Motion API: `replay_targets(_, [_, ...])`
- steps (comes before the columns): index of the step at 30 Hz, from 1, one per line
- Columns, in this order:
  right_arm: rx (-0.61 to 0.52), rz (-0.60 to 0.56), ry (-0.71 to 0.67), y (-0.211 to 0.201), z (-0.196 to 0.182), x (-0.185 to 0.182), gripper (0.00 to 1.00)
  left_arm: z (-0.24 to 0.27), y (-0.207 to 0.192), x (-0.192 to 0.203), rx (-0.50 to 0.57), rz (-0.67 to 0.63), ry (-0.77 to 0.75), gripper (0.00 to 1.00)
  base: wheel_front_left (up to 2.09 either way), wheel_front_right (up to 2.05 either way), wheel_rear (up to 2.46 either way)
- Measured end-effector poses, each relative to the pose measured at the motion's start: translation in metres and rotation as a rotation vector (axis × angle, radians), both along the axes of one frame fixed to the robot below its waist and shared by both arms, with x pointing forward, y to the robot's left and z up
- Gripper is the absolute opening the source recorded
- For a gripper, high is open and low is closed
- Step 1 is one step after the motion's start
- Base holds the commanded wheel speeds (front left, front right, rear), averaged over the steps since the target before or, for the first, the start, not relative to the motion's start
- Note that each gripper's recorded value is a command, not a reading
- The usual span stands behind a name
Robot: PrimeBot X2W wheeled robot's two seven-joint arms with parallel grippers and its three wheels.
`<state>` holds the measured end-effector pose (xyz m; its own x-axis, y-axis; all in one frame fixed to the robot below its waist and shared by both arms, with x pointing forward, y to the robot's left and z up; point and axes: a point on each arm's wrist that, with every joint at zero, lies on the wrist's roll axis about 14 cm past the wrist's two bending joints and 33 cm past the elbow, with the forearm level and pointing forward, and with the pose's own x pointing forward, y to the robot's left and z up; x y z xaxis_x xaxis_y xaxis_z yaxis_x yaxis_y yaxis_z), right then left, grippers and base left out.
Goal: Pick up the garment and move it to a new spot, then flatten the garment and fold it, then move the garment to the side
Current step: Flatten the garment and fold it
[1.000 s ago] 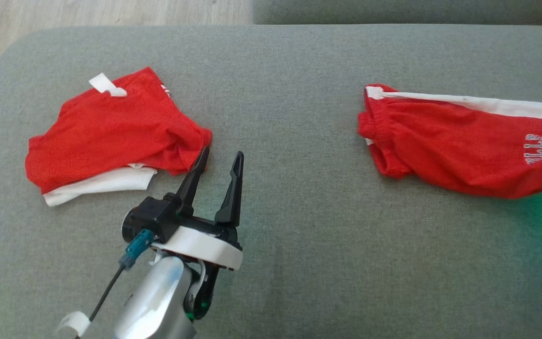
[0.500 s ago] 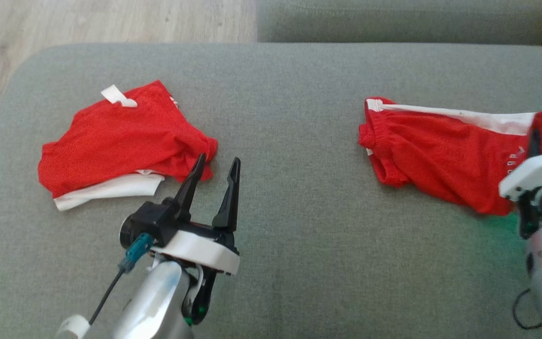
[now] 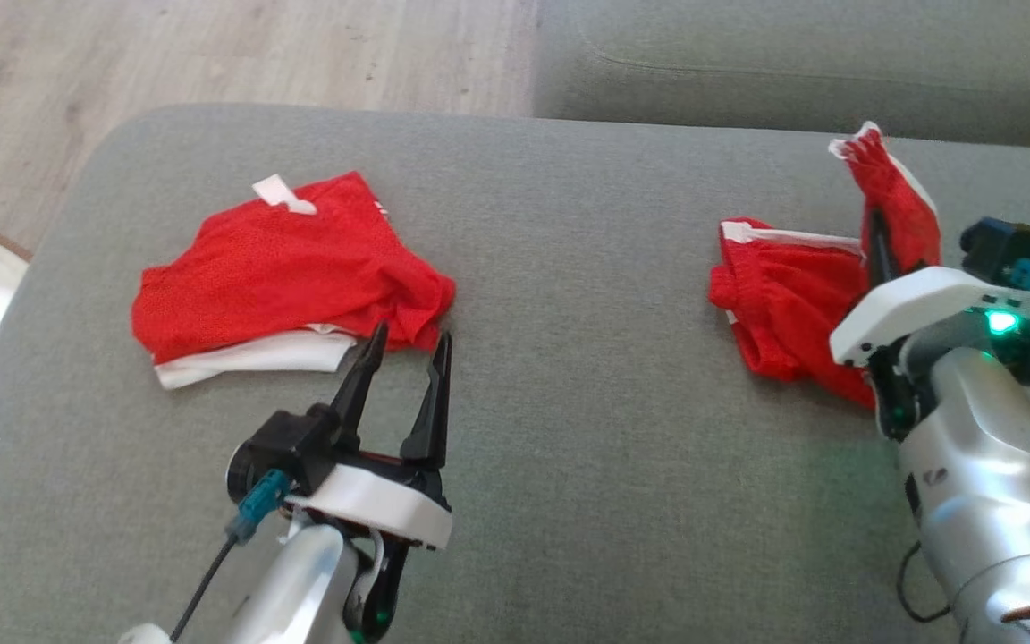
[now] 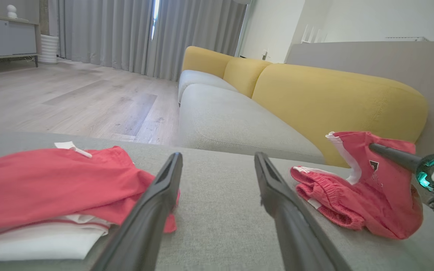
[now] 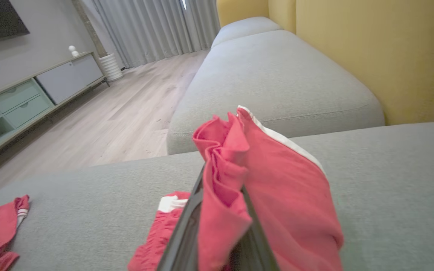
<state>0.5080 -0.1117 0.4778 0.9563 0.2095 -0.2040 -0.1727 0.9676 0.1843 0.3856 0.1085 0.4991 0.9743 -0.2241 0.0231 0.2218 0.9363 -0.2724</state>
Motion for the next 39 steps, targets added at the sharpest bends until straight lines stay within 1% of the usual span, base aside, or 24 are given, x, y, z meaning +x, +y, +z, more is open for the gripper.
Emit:
replay_targets(3, [0.004, 0.054, -0.004, 0.021, 0.001, -0.001, 0.00, -0.003, 0.007, -0.005, 0.002, 0.021, 0.010, 1.00, 0.00, 0.00, 0.00])
replay_targets(6, [0.000, 0.096, 0.014, 0.036, -0.007, -0.007, 0.00, -0.003, 0.013, -0.007, 0.003, 0.038, 0.008, 1.00, 0.00, 0.00, 0.00])
replay_targets(16, [-0.050, 0.198, 0.083, 0.060, -0.031, -0.024, 0.00, -0.002, 0.022, -0.010, 0.002, 0.066, 0.009, 1.00, 0.00, 0.00, 0.00])
replay_targets(17, [-0.063, 0.211, 0.095, 0.062, -0.034, -0.026, 0.24, -0.002, 0.021, -0.010, 0.002, 0.065, 0.008, 1.00, 0.00, 0.00, 0.00])
replay_targets(18, [-0.078, 0.224, 0.107, 0.064, -0.038, -0.029, 1.00, -0.001, 0.021, -0.010, 0.002, 0.063, 0.008, 1.00, 0.00, 0.00, 0.00])
replay_targets(21, [-0.121, 0.270, 0.154, 0.069, -0.053, -0.043, 1.00, -0.001, 0.019, -0.009, 0.003, 0.056, 0.006, 1.00, 0.00, 0.00, 0.00])
replay_targets(25, [-0.152, 0.340, 0.228, 0.082, -0.073, -0.072, 1.00, -0.002, 0.015, -0.011, -0.003, 0.046, 0.010, 1.00, 0.00, 0.00, 0.00])
replay_targets(28, [-0.126, 0.384, 0.231, 0.096, -0.073, -0.089, 1.00, 0.000, 0.013, -0.011, 0.004, 0.038, 0.004, 1.00, 0.00, 0.00, 0.00])
replay_targets(30, [-0.092, 0.389, 0.201, 0.100, -0.062, -0.091, 1.00, 0.003, 0.010, -0.009, 0.000, 0.027, -0.004, 1.00, 0.00, 0.00, 0.00])
replay_targets(33, [-0.058, 0.369, 0.103, 0.094, -0.038, -0.085, 1.00, 0.007, 0.005, -0.007, -0.001, 0.012, -0.016, 1.00, 0.00, 0.00, 0.00])
replay_targets(37, [-0.051, 0.271, -0.025, 0.053, -0.010, -0.071, 1.00, 0.014, -0.002, -0.005, -0.008, -0.004, -0.036, 1.00, 0.00, 0.00, 0.00])
replay_targets(39, [-0.072, 0.214, -0.081, 0.027, 0.003, -0.065, 1.00, 0.016, -0.006, -0.005, -0.014, -0.011, -0.044, 1.00, 0.00, 0.00, 0.00])
